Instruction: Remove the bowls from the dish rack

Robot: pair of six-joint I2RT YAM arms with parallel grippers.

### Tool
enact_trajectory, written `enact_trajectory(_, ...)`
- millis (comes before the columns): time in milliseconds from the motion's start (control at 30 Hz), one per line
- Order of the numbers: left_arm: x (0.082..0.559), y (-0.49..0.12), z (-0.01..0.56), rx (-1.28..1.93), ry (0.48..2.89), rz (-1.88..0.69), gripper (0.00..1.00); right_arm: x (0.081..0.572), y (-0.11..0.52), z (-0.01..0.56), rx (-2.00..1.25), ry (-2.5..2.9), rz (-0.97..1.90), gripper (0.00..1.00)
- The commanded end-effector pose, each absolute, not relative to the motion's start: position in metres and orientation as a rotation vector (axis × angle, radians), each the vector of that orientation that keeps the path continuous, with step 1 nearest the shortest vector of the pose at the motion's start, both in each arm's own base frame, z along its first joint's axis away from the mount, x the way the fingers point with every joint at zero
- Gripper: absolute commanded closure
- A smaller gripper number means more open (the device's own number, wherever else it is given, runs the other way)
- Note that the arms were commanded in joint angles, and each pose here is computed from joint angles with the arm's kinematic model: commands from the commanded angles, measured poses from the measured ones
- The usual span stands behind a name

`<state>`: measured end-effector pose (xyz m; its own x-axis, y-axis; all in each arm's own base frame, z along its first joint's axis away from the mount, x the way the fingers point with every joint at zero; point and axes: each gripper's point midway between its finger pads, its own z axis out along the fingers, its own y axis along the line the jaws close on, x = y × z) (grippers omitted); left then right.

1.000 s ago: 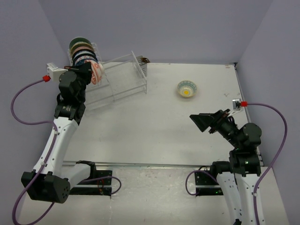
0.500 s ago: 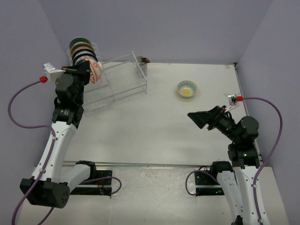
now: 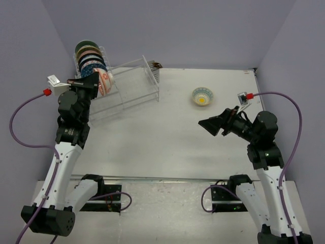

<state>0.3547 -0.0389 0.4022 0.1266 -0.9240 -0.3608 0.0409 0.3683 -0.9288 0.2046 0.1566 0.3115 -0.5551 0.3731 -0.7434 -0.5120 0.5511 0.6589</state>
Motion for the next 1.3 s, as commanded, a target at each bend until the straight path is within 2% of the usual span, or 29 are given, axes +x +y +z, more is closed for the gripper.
enact_trajectory(0, 0.337, -0.041, 0.445, -0.852, 1.105, -0.971, 1.0, 0.209, 0.161, 0.317, -0.184, 1.842, 1.125, 0.01)
enact_trajectory(200, 0.333, -0.053, 0.442, -0.845, 1.132, -1.054, 1.0, 0.218, 0.188, 0.299, -0.281, 1.963, 1.121, 0.01)
enact_trajectory(500, 0.334, -0.084, 0.434, -0.831, 1.172, -1.147, 1.0, 0.225, 0.189, 0.301, -0.235, 1.957, 1.108, 0.01)
enact_trajectory(933, 0.339, -0.149, 0.425, -0.727, 1.25, -1.218, 1.0, 0.23, 0.126, 0.295, 0.128, 1.888, 0.774, 0.01)
enact_trajectory(1267, 0.341, -0.196, 0.385, -0.645, 1.315, -1.253, 1.0, 0.206, 0.098, 0.309, 0.204, 1.829, 0.676, 0.01)
